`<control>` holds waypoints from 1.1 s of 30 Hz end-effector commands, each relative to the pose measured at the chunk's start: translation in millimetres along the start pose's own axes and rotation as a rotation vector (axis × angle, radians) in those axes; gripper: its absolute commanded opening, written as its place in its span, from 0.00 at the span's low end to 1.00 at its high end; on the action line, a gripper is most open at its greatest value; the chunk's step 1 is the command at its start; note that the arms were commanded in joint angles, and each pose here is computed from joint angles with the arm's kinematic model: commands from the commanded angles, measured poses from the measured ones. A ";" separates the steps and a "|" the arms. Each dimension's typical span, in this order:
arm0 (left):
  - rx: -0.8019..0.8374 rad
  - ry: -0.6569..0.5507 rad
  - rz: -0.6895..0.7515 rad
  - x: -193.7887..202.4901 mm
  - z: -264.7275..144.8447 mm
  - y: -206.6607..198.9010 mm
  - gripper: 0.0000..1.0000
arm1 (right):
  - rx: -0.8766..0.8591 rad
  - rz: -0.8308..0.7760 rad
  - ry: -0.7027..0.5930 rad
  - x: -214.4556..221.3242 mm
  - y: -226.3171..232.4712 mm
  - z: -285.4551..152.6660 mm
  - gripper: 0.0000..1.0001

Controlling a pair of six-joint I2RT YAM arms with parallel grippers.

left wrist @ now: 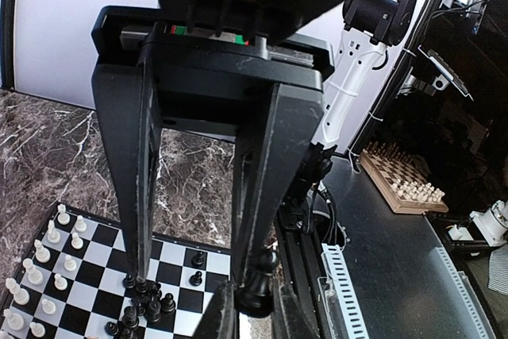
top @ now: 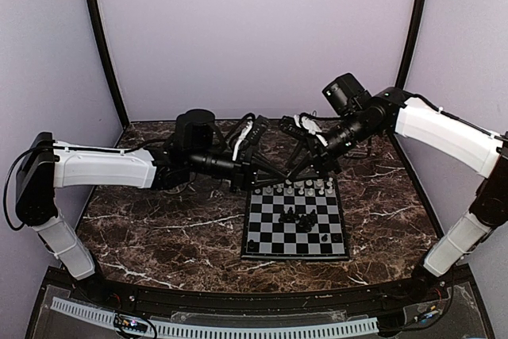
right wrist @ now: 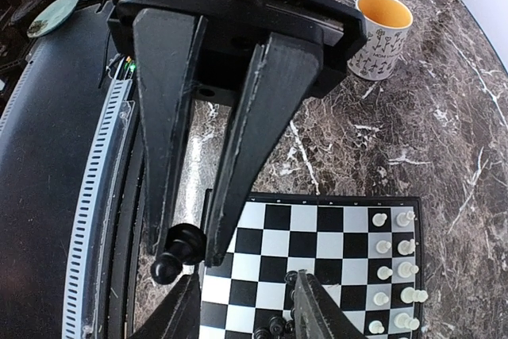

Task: Set up the chess pieces on the board
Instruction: Pass from the left arm to the right

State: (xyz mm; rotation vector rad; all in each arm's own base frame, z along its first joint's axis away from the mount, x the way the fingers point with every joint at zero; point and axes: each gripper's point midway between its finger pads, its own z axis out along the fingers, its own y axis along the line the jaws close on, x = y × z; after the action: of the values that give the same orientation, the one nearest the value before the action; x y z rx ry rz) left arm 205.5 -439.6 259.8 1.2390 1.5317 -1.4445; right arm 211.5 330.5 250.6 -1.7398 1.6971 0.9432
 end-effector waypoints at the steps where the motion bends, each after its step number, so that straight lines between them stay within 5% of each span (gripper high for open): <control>1: 0.026 -0.019 0.012 -5.5 -3.2 -5.9 0.11 | -0.029 -0.033 -0.016 -6.8 12.2 -5.4 0.41; 20: 0.039 -0.006 0.001 -3.8 -1.0 -5.7 0.11 | -0.049 -0.040 -0.086 -33.2 21.3 -20.0 0.44; 33: 0.040 -0.004 -0.008 -3.4 -0.3 -5.1 0.11 | -0.088 -0.046 -0.093 -36.8 27.7 -14.9 0.36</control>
State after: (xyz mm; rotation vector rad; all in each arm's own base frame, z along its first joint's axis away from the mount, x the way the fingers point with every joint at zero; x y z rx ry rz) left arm 202.5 -439.9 258.3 1.2468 1.5371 -1.4715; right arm 192.4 332.8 277.1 -1.7485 1.6312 1.0445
